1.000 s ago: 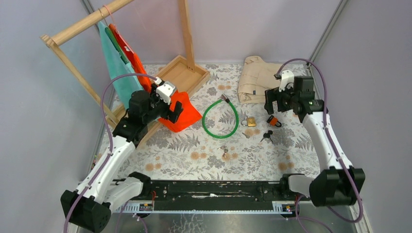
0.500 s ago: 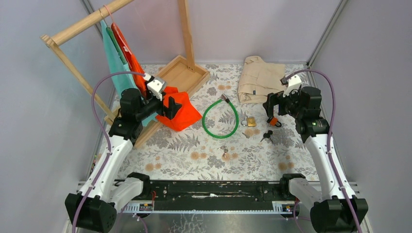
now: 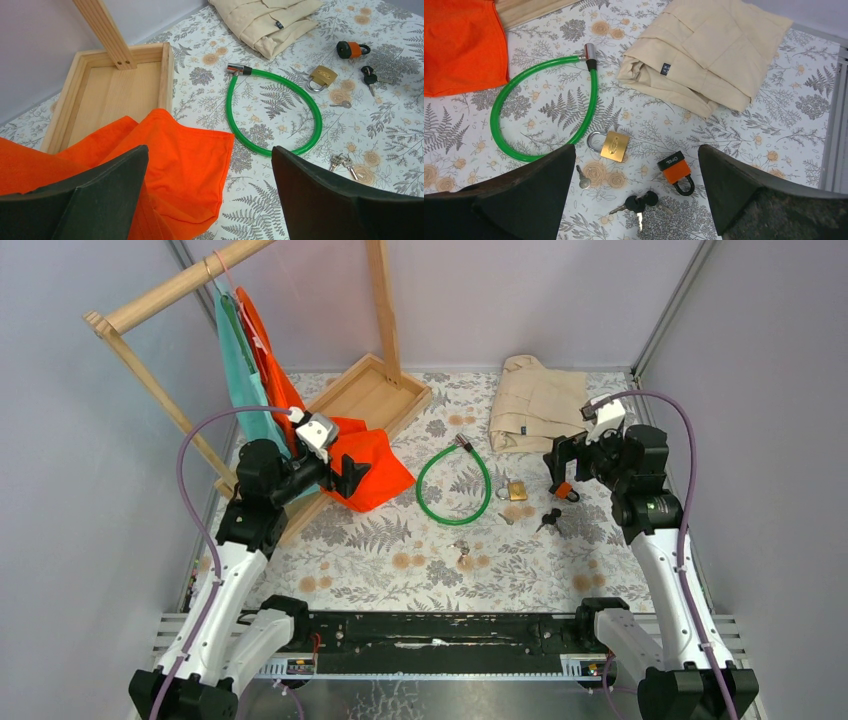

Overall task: Lock with the key
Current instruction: Reset both arms

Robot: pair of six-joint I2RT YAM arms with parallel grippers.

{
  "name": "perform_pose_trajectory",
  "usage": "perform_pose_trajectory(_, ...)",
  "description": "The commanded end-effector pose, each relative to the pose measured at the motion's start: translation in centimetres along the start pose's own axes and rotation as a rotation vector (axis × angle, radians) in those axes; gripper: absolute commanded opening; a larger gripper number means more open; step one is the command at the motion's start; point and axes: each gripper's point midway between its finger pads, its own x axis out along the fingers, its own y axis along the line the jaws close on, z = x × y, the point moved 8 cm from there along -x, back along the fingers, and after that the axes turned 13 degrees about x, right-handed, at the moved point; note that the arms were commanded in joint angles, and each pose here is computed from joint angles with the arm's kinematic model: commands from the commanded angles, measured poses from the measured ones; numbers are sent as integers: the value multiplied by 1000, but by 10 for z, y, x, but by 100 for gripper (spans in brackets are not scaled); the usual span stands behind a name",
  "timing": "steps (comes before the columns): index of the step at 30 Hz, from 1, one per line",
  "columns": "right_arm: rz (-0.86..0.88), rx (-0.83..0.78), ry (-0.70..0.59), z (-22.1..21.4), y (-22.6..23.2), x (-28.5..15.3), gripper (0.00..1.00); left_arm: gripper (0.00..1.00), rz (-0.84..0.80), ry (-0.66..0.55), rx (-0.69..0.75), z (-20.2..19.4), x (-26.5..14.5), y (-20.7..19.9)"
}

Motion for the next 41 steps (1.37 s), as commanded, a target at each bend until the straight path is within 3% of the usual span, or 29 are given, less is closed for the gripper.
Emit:
perform_pose_trajectory(1,-15,-32,-77,14,0,-8,99,100,27,-45,45,14,-3,5)
perform_pose_trajectory(41,-62,-49,-90,16,-5,-11,99,100,9,-19,27,3,2,3)
